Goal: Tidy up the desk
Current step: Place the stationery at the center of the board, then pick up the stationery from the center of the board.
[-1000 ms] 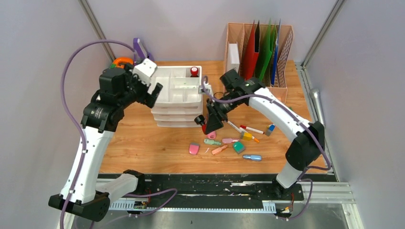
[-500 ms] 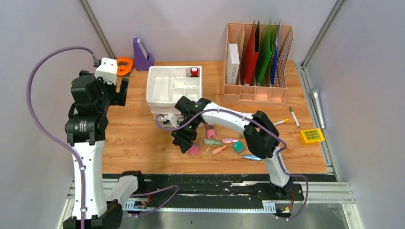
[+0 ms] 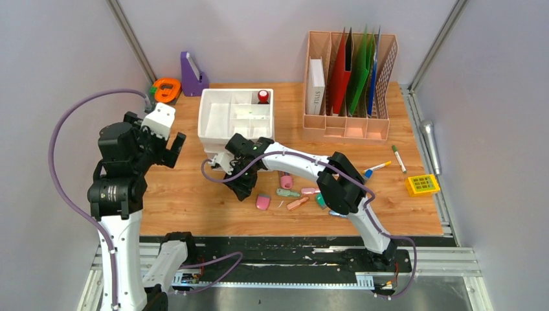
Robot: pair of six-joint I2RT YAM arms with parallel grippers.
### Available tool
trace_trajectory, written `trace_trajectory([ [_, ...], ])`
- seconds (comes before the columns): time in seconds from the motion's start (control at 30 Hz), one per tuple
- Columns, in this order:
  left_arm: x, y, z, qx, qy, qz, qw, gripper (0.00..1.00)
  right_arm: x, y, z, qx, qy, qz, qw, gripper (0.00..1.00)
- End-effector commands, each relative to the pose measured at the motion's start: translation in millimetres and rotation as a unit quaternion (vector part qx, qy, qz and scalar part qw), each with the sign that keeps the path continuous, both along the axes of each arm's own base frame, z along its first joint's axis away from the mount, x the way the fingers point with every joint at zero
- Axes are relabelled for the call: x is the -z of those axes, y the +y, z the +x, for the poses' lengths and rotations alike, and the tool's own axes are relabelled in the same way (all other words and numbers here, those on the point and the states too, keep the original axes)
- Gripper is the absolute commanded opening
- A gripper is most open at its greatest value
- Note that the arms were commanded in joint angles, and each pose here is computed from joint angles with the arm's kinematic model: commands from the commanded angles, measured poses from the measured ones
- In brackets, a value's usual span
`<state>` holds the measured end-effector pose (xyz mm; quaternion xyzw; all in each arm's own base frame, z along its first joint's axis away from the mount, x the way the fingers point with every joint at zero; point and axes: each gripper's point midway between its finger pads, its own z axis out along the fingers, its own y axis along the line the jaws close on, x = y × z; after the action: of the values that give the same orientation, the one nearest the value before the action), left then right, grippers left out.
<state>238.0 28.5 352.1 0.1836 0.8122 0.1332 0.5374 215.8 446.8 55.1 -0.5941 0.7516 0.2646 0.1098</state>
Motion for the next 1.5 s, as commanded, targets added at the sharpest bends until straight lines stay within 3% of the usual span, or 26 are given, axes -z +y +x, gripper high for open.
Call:
trace_trajectory([
  [0.0,20.4,-29.2,-15.2,0.112,0.039,0.015,0.993,1.00,6.7,1.6,15.3,0.008,-0.024,-0.009,1.000,0.41],
  [0.3,50.8,-48.7,-40.8,0.202,0.092,0.035,0.975,1.00,-8.0,-5.6,25.7,0.013,-0.061,-0.018,0.998,0.59],
  [0.6,83.0,-65.0,-65.7,0.301,0.124,0.072,0.943,1.00,-70.8,-31.7,10.2,0.008,-0.073,0.015,0.997,0.63],
  [0.87,118.2,-92.3,-82.2,0.441,0.130,0.096,0.883,1.00,-148.3,-89.1,4.2,0.011,-0.091,0.094,0.991,0.62],
  [1.07,137.2,-111.2,-73.3,0.522,0.140,0.127,0.832,1.00,-188.2,-154.9,31.7,0.080,-0.062,0.172,0.980,0.62],
  [1.47,211.1,-176.1,-36.8,0.601,0.209,0.251,0.730,0.99,-192.1,-242.2,63.6,0.208,-0.043,0.229,0.950,0.61],
])
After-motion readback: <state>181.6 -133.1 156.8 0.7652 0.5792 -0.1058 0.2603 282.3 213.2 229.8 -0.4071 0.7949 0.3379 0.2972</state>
